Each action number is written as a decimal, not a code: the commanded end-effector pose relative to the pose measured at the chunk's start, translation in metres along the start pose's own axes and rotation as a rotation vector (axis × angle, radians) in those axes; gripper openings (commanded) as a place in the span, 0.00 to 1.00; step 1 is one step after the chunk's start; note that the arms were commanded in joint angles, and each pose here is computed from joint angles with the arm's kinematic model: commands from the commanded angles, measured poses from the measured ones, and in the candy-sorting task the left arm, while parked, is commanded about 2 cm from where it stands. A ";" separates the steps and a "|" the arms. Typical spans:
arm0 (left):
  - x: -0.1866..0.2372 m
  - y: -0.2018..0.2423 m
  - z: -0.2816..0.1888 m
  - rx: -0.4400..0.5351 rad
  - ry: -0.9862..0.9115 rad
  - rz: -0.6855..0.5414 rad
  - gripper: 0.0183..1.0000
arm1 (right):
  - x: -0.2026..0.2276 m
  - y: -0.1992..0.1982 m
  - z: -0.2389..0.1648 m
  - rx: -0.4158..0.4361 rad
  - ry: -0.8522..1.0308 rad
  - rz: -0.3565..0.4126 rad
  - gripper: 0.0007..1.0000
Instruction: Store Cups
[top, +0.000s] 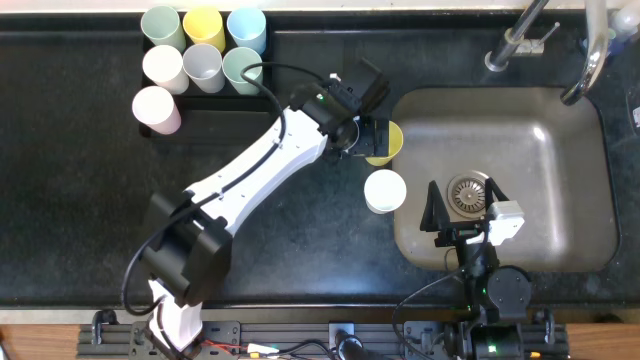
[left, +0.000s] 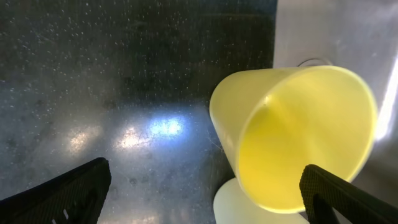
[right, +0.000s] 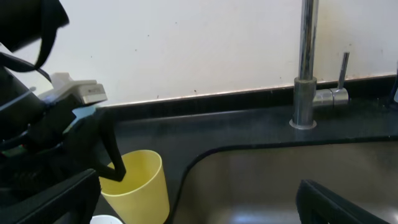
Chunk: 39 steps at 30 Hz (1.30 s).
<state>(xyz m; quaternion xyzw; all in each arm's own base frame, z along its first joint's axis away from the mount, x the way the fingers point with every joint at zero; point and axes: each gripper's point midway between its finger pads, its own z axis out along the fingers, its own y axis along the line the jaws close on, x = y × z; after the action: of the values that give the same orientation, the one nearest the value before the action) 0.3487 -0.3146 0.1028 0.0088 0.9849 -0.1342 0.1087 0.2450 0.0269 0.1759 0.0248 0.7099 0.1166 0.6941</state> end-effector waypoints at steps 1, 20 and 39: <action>-0.002 0.001 0.006 0.004 0.008 -0.019 1.00 | 0.003 -0.002 0.000 0.004 -0.002 0.004 1.00; -0.036 -0.001 -0.012 0.025 -0.067 -0.064 0.02 | 0.003 -0.002 0.000 0.004 -0.002 0.004 1.00; -0.060 0.233 -0.137 -0.228 -0.215 -0.924 0.02 | 0.003 -0.002 0.000 0.004 -0.002 0.004 1.00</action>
<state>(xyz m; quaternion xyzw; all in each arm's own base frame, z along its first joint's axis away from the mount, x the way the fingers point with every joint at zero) 0.3993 -0.0729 0.2008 -0.3696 0.9127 -0.0757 0.1571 0.2450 0.0267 0.1759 0.0250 0.7099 0.1162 0.6942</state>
